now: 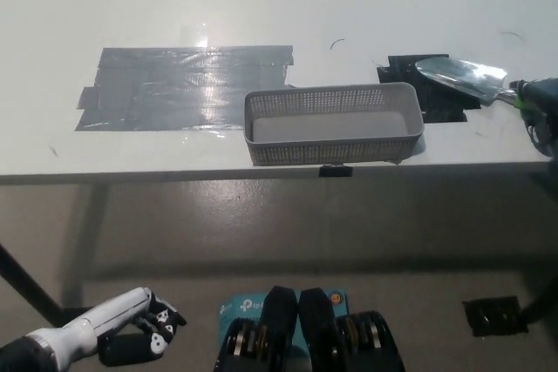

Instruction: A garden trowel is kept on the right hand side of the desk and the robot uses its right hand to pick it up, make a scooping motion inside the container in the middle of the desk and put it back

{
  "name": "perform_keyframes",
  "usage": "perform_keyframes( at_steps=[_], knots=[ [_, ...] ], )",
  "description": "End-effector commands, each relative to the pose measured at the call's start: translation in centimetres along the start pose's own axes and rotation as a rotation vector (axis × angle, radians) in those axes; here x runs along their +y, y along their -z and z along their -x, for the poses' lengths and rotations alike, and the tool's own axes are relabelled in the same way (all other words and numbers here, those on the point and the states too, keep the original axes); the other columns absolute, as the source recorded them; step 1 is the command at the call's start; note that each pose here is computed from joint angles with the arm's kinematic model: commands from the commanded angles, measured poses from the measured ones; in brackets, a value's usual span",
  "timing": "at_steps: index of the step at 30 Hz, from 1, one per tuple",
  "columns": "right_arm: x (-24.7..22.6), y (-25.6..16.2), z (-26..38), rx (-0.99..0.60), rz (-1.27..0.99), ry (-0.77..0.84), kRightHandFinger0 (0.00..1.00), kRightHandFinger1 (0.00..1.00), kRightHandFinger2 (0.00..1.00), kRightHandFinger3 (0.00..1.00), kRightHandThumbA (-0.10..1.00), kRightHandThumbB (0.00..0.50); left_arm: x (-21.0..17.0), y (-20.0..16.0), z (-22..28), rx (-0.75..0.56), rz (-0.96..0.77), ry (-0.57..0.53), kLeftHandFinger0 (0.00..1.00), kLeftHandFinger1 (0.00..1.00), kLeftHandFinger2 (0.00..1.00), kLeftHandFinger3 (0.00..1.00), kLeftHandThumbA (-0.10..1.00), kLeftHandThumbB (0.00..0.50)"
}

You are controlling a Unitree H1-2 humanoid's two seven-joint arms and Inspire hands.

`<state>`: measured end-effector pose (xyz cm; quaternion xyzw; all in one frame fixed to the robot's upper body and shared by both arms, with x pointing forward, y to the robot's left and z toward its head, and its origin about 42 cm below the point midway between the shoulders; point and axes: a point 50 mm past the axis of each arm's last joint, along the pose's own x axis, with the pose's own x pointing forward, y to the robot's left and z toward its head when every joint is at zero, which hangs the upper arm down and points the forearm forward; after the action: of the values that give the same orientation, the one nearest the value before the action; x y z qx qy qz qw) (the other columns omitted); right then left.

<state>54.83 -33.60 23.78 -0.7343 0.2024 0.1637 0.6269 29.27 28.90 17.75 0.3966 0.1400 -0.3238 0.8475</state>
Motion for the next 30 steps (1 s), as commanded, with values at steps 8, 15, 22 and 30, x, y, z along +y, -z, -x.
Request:
perform_keyframes(
  at_steps=[8,15,22,30],
  knots=[
    [5.5,-1.4,-0.9,0.109,0.032,-0.214,0.00,0.18,0.53,1.00,0.30,0.034,0.9,0.0,1.5,-0.006,-0.005,-0.016,0.71,0.67,0.72,0.73,1.00,0.492],
    [8.0,-3.2,-0.9,0.027,0.131,-0.142,0.17,0.28,0.47,0.81,-0.06,0.103,0.4,0.6,2.5,0.019,-0.010,-0.017,0.78,0.69,0.74,0.74,1.00,0.500],
    [10.9,-3.1,-1.3,0.071,0.180,-0.124,0.49,0.62,0.80,1.00,0.36,0.000,0.5,0.3,2.2,0.008,-0.009,-0.001,0.80,0.72,0.78,0.79,1.00,0.500],
    [12.8,-3.0,-0.5,-0.017,0.121,-0.040,0.54,0.67,0.77,1.00,0.44,0.000,0.8,0.1,2.2,-0.001,-0.010,0.002,0.80,0.73,0.79,0.79,1.00,0.500]
  ],
)
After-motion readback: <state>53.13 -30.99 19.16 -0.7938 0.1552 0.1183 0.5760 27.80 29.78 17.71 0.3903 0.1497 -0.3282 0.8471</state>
